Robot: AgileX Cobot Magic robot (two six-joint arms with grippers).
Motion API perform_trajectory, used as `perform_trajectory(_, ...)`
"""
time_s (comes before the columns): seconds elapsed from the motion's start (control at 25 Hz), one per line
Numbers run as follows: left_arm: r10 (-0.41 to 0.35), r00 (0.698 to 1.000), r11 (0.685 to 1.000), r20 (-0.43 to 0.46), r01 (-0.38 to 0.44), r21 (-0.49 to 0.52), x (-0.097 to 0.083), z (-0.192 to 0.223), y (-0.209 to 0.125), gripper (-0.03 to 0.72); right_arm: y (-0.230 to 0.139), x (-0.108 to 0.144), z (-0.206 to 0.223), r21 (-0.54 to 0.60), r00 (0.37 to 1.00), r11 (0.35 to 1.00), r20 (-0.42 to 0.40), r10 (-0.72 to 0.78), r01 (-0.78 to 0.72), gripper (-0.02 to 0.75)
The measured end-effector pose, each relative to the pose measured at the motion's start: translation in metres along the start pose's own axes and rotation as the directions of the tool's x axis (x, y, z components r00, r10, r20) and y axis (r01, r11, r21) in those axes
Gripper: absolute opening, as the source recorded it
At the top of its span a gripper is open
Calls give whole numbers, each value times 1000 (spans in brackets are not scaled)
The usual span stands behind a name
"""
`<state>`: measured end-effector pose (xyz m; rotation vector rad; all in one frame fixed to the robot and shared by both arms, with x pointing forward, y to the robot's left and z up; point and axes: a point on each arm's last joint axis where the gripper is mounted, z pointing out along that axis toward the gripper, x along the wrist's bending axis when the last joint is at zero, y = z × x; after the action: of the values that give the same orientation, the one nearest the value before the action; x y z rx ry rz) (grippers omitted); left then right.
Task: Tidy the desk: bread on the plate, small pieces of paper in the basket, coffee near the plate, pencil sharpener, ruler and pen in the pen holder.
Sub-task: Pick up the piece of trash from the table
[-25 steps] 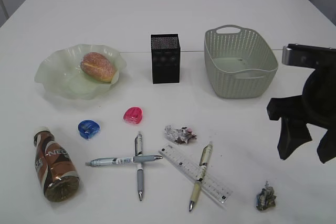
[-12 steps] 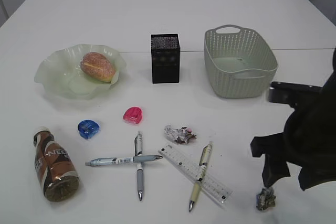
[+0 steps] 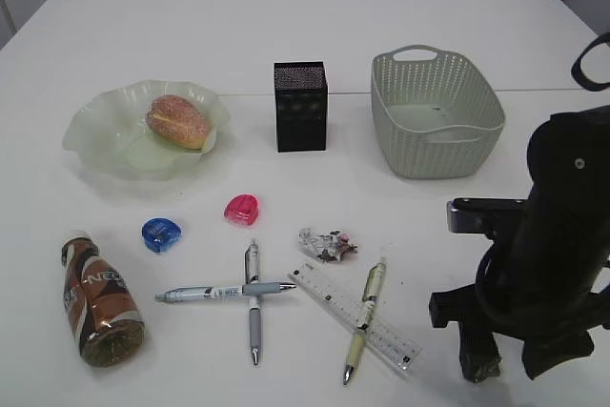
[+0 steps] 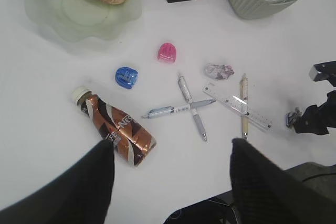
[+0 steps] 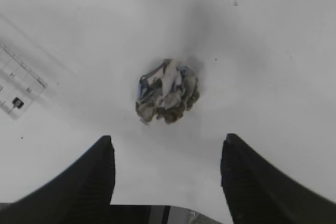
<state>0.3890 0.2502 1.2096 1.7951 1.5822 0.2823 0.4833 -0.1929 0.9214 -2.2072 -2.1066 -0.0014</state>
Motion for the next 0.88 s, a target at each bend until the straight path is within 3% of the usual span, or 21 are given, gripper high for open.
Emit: perform_trajectory(0.88, -1, 1000, 1000, 2, 1, 0, 0, 0, 0, 506, 14, 1, 25, 26, 999, 999, 43, -20, 19, 468)
